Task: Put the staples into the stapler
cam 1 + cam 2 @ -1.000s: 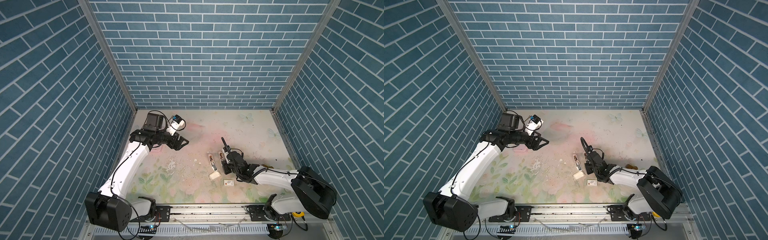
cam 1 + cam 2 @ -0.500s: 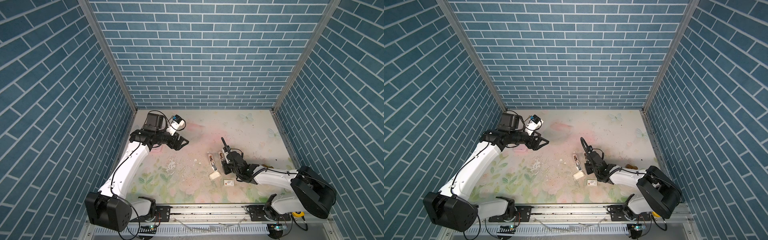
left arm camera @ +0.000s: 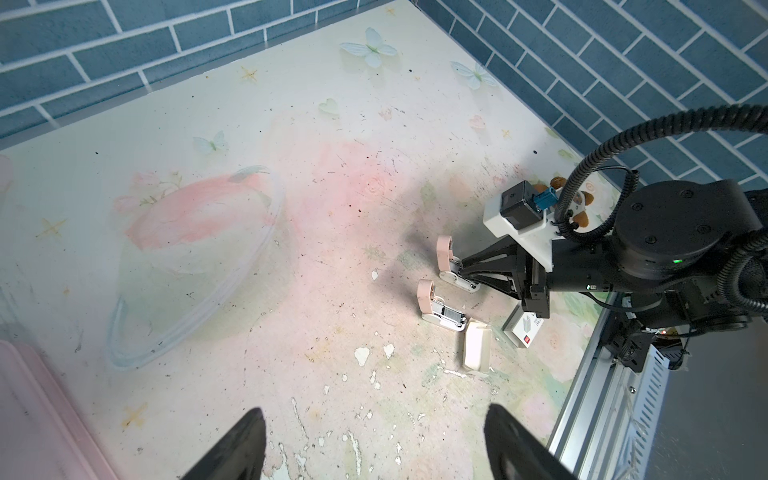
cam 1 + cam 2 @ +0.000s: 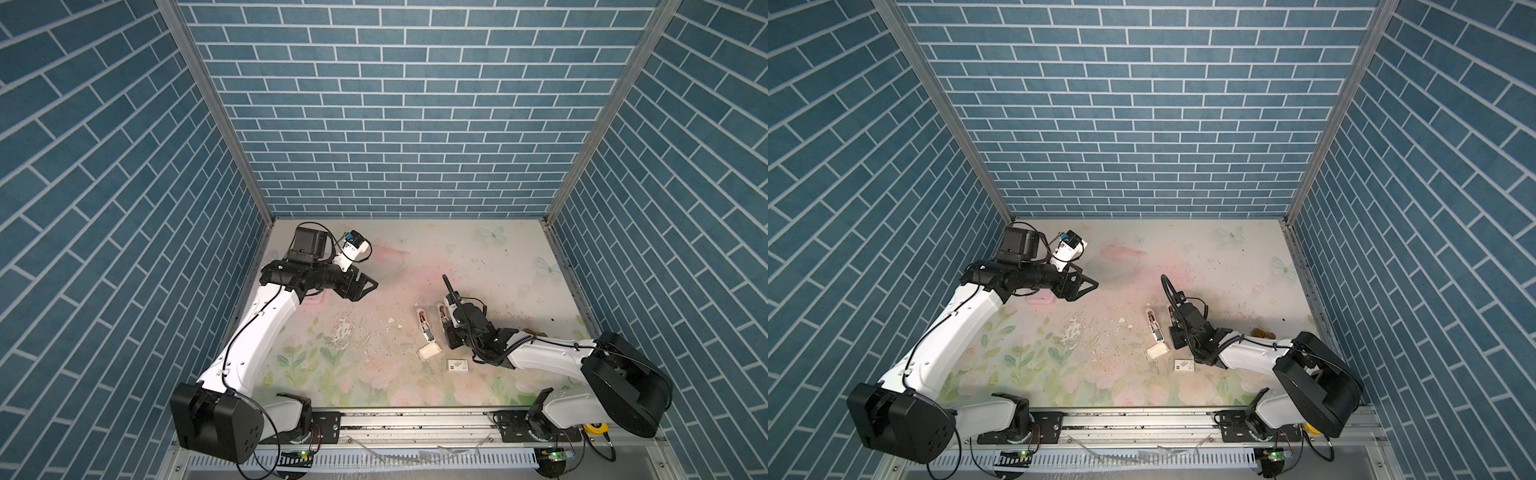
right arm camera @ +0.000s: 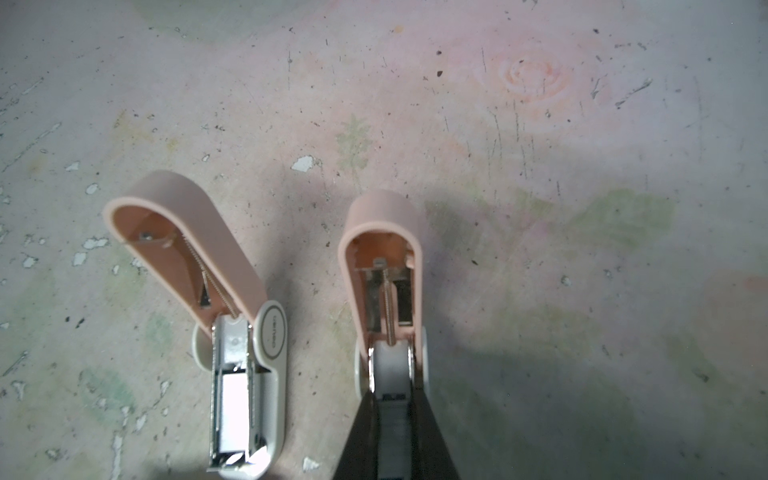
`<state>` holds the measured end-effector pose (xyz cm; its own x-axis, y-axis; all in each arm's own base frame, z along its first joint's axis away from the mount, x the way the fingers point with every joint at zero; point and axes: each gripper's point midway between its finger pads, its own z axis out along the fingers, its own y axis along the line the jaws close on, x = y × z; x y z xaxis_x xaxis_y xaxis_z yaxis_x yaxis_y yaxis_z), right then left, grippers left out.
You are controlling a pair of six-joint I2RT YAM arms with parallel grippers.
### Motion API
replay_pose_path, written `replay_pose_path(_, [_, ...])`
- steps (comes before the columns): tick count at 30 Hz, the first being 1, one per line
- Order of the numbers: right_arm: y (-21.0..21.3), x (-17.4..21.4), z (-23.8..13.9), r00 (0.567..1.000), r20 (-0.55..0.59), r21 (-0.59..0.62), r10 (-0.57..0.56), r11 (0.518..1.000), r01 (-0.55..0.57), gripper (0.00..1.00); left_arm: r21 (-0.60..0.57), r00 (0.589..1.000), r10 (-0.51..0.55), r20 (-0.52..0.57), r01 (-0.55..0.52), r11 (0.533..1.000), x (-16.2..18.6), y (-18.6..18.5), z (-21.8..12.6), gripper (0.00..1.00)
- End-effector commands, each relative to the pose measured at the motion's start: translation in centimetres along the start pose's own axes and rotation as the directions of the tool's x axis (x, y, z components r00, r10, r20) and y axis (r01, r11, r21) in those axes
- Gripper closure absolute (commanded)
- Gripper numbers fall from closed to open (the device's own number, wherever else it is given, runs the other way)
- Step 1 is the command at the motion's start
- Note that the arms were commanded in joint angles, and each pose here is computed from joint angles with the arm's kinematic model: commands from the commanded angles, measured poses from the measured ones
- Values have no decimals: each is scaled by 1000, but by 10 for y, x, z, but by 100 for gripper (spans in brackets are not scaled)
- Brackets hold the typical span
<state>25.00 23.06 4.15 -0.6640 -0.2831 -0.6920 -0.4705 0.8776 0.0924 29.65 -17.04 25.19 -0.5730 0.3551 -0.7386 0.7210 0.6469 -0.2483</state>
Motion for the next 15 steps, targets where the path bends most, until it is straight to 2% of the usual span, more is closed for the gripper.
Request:
replay_pose_path(1, [-5, 6, -1, 1000, -4, 15, -6, 1000, 7, 98, -13, 1000, 3, 2, -3, 1000, 3, 1, -3, 16])
replay_pose_path(15, [-5, 5, -4, 1000, 0, 9, 1, 1000, -1, 86, -13, 1000, 4, 5, -4, 1000, 3, 0, -4, 16])
